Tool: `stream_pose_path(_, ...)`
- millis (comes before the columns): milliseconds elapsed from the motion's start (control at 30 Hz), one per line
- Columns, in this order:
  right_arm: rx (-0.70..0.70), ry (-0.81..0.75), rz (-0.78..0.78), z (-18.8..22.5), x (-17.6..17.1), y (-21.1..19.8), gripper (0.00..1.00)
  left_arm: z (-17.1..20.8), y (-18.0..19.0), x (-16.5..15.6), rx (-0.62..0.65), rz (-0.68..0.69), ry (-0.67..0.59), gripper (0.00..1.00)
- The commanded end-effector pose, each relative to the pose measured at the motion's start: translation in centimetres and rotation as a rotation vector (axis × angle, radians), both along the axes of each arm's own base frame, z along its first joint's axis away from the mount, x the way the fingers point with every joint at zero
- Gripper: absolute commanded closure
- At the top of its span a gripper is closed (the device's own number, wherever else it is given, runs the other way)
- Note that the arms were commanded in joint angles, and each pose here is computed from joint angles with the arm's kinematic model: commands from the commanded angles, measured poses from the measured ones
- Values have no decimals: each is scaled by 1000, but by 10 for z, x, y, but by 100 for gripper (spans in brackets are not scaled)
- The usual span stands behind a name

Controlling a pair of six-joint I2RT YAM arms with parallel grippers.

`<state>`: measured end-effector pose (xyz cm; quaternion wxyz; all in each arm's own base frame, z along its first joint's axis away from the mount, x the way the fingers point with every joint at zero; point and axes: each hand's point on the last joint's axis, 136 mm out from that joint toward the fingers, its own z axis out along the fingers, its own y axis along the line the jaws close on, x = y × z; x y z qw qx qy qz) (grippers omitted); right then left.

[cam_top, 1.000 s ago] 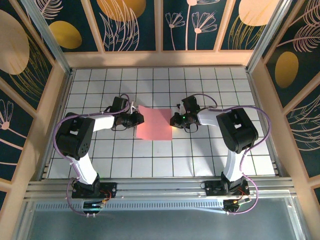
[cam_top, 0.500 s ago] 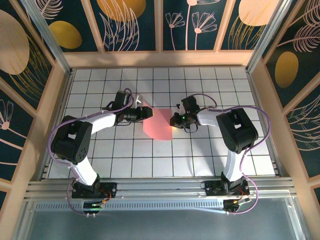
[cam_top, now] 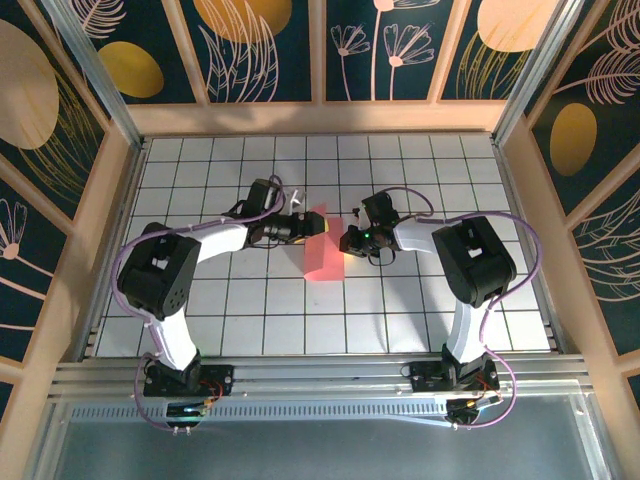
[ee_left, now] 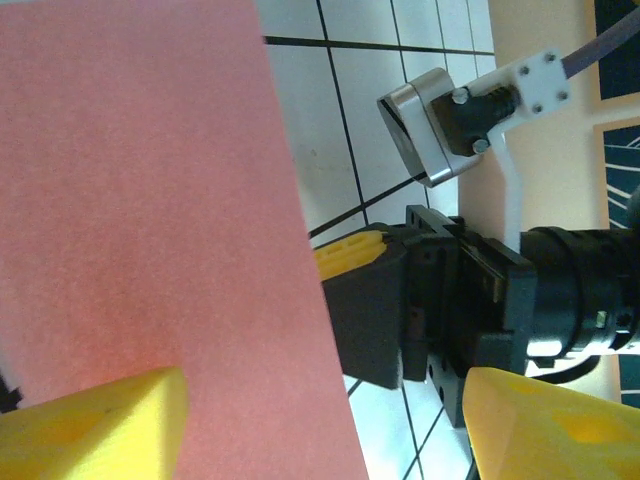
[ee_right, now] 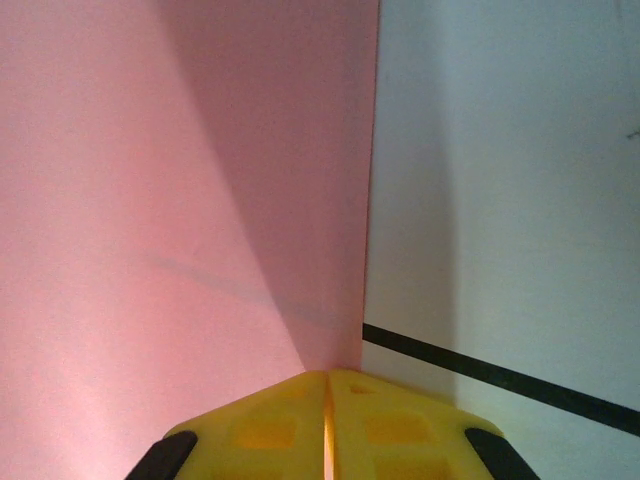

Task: Fold a paper plane with a square sheet of paper (fold left side to right side)
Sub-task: First fold in half a square sheet of paper at the center of the table.

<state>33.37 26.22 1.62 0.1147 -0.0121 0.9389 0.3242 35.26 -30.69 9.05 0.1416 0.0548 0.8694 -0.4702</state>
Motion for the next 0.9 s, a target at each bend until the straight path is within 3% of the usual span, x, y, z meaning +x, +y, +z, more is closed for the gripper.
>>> stream_pose_path(0,-88,67,12,-31,-21,-7,90,3,-11,5,-33,-19,-4,28)
stream_pose_path(133,-87,63,14,-29,-21,-7,90,-4,-9,7,-14,-7,0,33)
stream_pose_path(433,-83,54,17,-26,-19,-3,90,-14,-5,6,33,3,7,69)
stream_pose_path(867,-76,43,20,-21,-18,-1,90,-25,0,7,65,27,22,94)
